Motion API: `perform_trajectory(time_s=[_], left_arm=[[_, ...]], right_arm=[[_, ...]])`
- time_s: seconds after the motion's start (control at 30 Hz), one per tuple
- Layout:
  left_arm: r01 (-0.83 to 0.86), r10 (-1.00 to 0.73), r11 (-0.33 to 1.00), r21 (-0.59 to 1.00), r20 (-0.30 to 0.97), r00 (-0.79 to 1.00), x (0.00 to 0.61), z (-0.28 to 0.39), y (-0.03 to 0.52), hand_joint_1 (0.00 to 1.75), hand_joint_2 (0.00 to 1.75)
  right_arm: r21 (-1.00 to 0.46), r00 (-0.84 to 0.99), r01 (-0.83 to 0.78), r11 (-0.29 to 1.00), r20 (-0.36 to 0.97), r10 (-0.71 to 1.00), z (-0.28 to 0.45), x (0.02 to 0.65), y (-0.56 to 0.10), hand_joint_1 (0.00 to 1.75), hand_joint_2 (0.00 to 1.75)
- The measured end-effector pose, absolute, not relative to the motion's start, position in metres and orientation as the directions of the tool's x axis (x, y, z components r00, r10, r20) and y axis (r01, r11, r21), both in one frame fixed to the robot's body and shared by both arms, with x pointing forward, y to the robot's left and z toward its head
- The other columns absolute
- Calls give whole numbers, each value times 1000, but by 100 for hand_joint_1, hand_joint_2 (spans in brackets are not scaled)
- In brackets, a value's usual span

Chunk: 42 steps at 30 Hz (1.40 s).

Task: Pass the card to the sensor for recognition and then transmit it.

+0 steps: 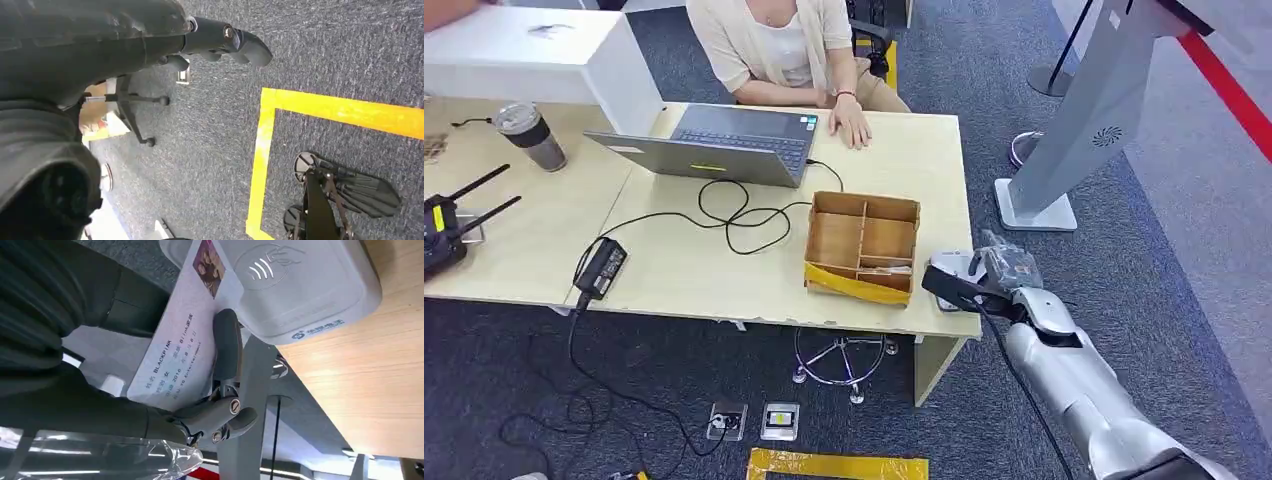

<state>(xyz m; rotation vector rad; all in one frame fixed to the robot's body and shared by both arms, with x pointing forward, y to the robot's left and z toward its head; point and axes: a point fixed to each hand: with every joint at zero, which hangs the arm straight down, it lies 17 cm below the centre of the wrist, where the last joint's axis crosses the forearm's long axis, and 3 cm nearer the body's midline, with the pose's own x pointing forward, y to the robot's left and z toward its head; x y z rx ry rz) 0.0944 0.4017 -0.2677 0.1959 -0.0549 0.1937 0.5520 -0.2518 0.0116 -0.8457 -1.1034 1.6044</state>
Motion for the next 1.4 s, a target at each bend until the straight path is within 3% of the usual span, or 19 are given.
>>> perform_trajectory(time_s=[0.33,0.8,1.07,1.4], left_arm=[[-172,159,971,169,85,984,97,-267,400,0,0],[-126,109,981,148,119,987,103,-265,404,0,0],[-91,69,986,143,149,986,109,-263,407,0,0],[-77,52,987,144,167,985,112,-262,409,0,0]], right_arm=[[-945,-265,-302,-125,-42,963,21,559,-267,175,175],[-978,-254,-136,-161,-123,959,117,614,-279,175,175],[-989,-296,-46,-143,-123,947,186,641,-238,175,175],[-994,-324,-13,-109,-99,941,209,645,-203,175,175]])
